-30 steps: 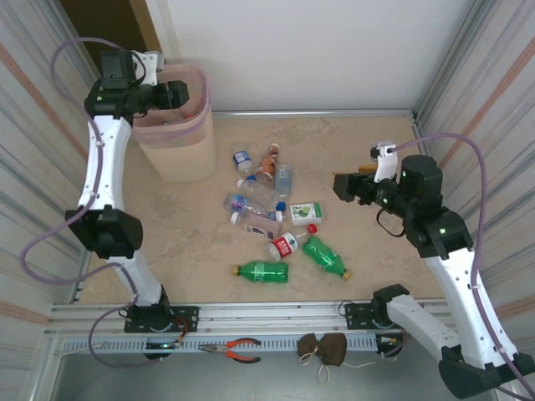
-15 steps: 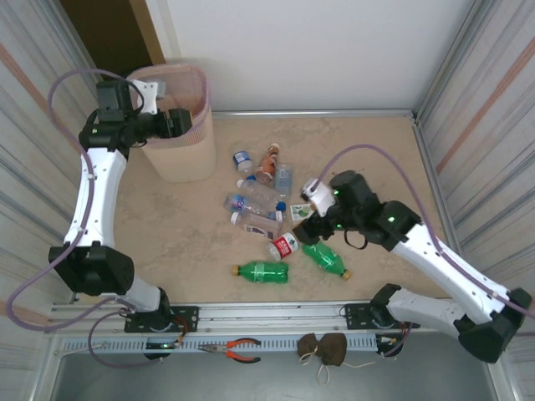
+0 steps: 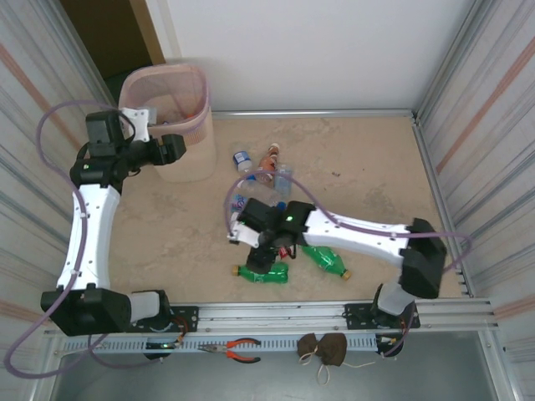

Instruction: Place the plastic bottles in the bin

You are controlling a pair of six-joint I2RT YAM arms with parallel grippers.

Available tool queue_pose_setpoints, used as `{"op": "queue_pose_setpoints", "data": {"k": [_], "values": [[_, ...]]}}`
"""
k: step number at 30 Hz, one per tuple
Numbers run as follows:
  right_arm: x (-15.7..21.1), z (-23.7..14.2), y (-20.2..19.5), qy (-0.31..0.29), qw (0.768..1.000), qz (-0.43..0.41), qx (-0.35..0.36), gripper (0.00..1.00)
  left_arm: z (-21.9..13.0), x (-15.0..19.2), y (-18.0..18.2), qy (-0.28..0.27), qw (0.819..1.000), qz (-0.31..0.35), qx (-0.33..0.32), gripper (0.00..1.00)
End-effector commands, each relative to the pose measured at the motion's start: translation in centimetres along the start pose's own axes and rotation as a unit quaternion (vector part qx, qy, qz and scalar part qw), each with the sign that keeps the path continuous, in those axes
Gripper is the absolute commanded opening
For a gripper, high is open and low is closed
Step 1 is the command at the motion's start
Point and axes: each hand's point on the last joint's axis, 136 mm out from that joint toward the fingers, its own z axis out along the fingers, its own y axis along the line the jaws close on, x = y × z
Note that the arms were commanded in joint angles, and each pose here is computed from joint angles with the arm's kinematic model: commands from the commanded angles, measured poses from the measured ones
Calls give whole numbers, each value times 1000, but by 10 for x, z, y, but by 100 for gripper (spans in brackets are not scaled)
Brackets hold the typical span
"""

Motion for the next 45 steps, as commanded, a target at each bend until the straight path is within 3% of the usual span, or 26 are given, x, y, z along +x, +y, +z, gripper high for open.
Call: {"op": "queue_pose_setpoints", "data": {"k": [1, 10, 21, 35, 45], "values": [[-3, 17, 8, 47, 998, -33, -6, 77, -13, -4, -1, -23, 1000, -5, 6, 73], [-22, 78, 30, 136, 988, -65, -33, 76, -25, -8, 5, -35, 999, -3, -10, 73], [-8, 121, 35, 216, 972, -88, -29, 69, -29, -16, 4, -49, 999, 2, -13, 73], [-3, 126, 34, 228, 968, -101, -15, 35, -29, -18, 2, -52, 999, -1, -9, 72], [-20, 107, 41, 191, 977, -91, -33, 20, -33, -19, -4, -59, 998, 5, 2, 72]]}}
